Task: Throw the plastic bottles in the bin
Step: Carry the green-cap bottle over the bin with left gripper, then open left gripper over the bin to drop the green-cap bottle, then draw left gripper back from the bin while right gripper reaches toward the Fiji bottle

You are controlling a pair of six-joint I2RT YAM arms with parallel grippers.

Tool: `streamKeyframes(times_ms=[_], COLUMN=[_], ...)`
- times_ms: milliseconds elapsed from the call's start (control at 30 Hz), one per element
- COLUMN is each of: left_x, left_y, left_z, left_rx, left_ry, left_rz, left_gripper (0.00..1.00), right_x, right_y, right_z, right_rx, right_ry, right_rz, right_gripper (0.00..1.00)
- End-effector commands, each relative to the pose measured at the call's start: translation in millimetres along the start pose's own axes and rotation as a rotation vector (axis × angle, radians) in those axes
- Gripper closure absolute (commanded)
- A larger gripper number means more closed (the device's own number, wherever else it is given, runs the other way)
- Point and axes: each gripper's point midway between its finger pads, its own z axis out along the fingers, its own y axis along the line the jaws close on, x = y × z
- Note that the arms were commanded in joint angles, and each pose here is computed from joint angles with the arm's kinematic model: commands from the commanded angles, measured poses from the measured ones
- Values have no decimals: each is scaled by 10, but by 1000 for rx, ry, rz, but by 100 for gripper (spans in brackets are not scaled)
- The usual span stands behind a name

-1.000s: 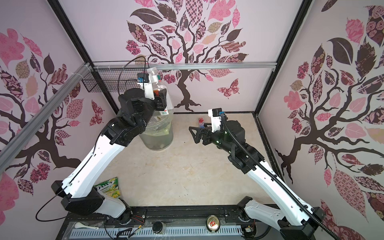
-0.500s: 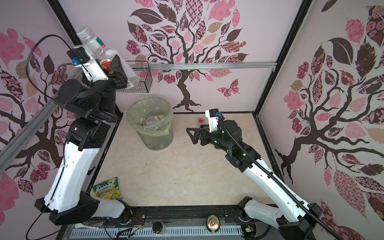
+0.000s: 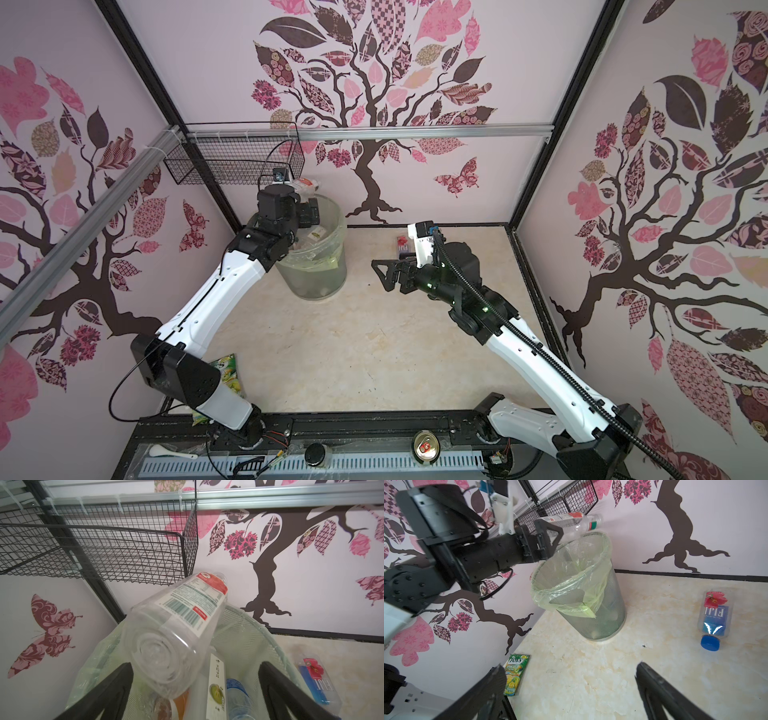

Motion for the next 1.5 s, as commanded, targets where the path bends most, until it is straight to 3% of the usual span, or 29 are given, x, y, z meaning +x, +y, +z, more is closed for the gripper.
streamKeyframes(times_ms=[0,633,1000,1100,1233,1467], left_x=[-371,-311,-318,-360,-265,7], left_y=[77,25,-180,-299,-514,-916], left_z=[-346,-345,-258,-59,352,944], left_rx=[44,76,161,185,211,272], left_ry=[-110,-94,-91,-100,-24,93], left_rz=[-95,-90,-75,-62,-71,-173], left_gripper=[2,2,2,2,2,2], right_x=[-6,133,218,244,288,325], right_y=[59,-77,-145,-160,-218,-317], right_z=[10,70,108,79,29,-25], right_rx=[-37,1,18,25,55,107], right_ry=[-14,5,19,22,24,29], right_rz=[13,18,32,34,21,-20], right_gripper=[0,0,0,0,0,0])
